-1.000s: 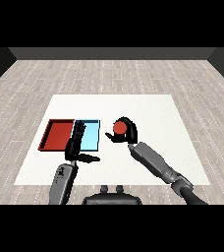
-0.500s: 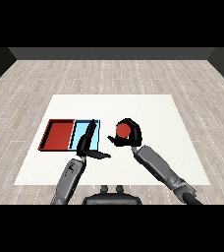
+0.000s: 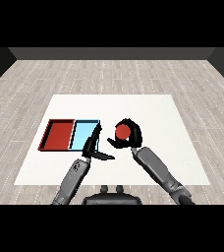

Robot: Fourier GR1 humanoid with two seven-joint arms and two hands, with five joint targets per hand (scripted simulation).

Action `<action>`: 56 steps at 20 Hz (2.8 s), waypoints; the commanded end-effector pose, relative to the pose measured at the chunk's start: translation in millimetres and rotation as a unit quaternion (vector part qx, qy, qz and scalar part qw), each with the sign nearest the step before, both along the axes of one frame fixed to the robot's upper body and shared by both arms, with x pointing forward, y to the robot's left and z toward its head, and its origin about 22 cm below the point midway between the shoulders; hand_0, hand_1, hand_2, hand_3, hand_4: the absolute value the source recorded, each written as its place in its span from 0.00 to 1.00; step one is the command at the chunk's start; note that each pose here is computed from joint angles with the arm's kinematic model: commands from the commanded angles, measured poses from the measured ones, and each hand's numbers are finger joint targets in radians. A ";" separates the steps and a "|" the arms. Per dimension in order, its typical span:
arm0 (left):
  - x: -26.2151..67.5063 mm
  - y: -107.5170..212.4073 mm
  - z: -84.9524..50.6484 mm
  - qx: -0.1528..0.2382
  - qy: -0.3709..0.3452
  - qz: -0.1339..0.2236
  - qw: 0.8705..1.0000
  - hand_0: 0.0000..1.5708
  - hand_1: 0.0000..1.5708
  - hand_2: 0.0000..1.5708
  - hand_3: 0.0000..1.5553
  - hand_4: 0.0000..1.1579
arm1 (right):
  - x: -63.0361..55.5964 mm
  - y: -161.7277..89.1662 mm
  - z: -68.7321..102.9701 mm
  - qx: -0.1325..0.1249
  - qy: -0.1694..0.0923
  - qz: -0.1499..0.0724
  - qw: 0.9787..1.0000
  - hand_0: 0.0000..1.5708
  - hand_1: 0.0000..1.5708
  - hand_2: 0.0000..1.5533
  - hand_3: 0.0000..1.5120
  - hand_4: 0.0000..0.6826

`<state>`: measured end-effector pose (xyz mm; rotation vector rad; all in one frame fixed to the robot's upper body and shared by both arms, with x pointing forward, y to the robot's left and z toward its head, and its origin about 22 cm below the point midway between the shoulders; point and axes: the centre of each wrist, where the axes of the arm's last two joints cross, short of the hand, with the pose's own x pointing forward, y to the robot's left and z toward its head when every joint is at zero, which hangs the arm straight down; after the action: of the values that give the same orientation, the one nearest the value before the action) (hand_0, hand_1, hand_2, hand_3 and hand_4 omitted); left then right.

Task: Pick the red can and put it in the red box

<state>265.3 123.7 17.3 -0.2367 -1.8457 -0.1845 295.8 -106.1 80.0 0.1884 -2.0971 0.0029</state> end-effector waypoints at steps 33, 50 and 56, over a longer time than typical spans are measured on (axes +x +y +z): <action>14.0 -47.9 -16.5 -0.039 0.046 -0.041 0.997 0.00 0.00 0.00 0.00 0.00 | -38.1 42.9 -2.6 0.024 -0.002 0.052 0.998 0.96 0.96 0.94 0.93 0.94; 13.3 -66.5 -19.8 -0.044 0.037 0.093 0.994 1.00 1.00 0.99 0.95 0.98 | -23.0 50.2 -4.1 0.030 -0.010 0.055 0.998 0.95 0.95 0.93 0.92 0.94; 16.0 -52.1 -14.0 -0.075 -0.012 0.095 0.993 1.00 1.00 1.00 0.97 0.99 | -16.8 40.5 -0.3 0.017 0.036 0.047 0.998 0.59 0.59 0.60 0.35 0.00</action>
<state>280.0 75.0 -9.1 -0.1038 -1.8112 0.0469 276.2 -59.7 78.7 0.3520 -2.0751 -0.0055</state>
